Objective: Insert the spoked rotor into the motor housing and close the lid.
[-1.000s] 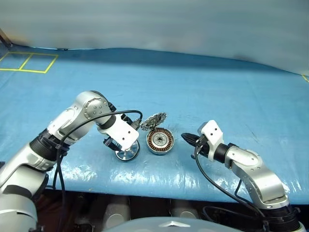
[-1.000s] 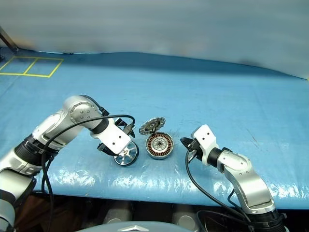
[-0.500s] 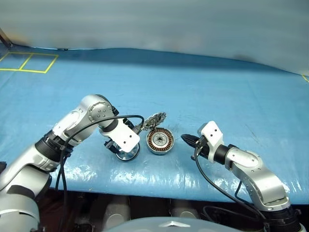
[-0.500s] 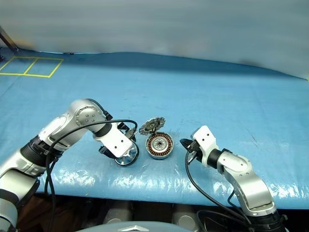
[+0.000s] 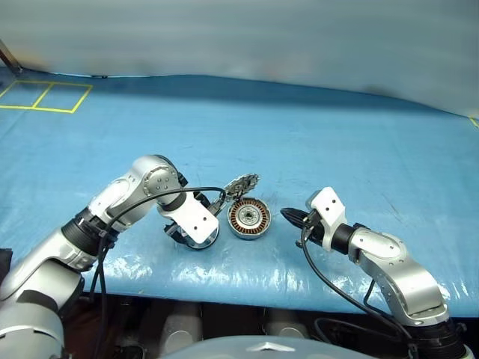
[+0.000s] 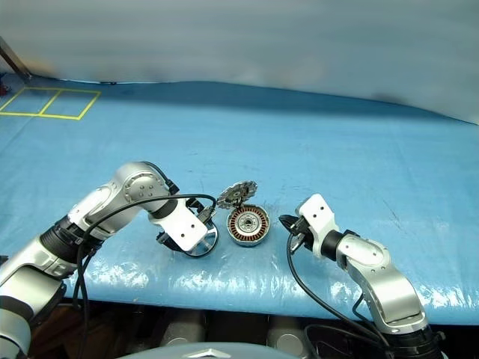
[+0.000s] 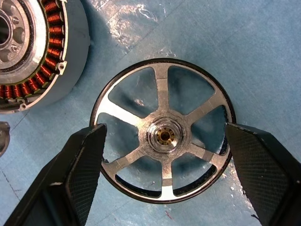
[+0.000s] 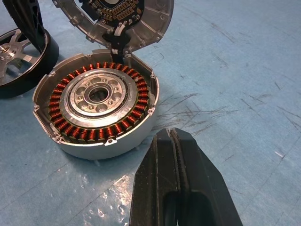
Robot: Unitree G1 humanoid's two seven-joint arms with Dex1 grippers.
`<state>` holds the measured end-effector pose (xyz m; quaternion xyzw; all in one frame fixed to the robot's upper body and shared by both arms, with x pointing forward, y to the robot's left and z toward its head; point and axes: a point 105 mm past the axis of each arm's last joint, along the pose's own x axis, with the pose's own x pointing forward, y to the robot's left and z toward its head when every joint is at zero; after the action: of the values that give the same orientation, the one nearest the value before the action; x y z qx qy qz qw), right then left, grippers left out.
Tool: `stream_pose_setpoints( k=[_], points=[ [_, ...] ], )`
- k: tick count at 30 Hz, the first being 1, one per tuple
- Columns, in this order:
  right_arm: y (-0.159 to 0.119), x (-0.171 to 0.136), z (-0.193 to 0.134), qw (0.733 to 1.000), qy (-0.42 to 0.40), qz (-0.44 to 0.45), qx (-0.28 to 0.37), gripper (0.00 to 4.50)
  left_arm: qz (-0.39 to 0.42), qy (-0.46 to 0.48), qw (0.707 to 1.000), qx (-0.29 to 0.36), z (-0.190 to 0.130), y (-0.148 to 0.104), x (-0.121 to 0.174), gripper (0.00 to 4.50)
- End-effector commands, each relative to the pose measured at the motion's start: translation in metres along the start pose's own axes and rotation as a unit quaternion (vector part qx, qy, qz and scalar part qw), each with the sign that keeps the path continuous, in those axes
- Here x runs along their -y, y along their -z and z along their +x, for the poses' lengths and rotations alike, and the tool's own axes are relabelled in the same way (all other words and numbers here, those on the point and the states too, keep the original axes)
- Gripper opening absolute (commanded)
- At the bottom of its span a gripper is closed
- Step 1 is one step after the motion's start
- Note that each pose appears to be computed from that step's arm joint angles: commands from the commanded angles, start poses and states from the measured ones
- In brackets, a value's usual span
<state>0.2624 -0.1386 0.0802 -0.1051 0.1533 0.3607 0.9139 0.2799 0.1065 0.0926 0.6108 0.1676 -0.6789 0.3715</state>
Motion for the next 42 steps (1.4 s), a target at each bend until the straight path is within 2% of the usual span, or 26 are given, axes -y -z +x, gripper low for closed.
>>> stream_pose_setpoints(
  k=[1,5,13,16,26,35,38,42],
  points=[
    [-0.014,-0.001,-0.002,1.0,0.002,-0.014,0.025,0.0,-0.008,0.013,1.0,-0.003,0.006,0.003,0.004,3.89],
    [-0.014,-0.001,-0.002,1.0,0.003,-0.014,0.026,0.0,-0.012,0.014,1.0,-0.008,0.01,0.007,0.006,2.73],
    [-0.014,0.0,-0.002,1.0,0.004,-0.013,0.028,0.0,-0.022,0.02,0.999,-0.013,0.015,0.012,0.012,2.73],
    [-0.013,0.001,-0.001,1.0,0.004,-0.012,0.028,0.0,-0.028,0.009,0.999,-0.016,0.013,0.016,0.012,2.27],
    [-0.011,0.004,-0.002,0.999,0.018,-0.003,0.034,0.0,-0.07,-0.039,0.997,0.008,0.007,0.023,0.023,2.24],
    [-0.002,0.012,-0.009,0.998,0.042,0.015,0.035,0.0,-0.158,-0.125,0.976,0.084,-0.016,0.025,0.021,2.24],
    [0.002,0.013,-0.01,0.998,0.049,0.025,0.036,0.0,-0.17,-0.118,0.971,0.119,-0.017,0.018,0.026,2.24],
    [0.007,0.009,-0.008,0.997,0.051,0.036,0.037,0.0,-0.179,-0.087,0.961,0.191,-0.015,-0.003,0.032,2.24]
  ],
)
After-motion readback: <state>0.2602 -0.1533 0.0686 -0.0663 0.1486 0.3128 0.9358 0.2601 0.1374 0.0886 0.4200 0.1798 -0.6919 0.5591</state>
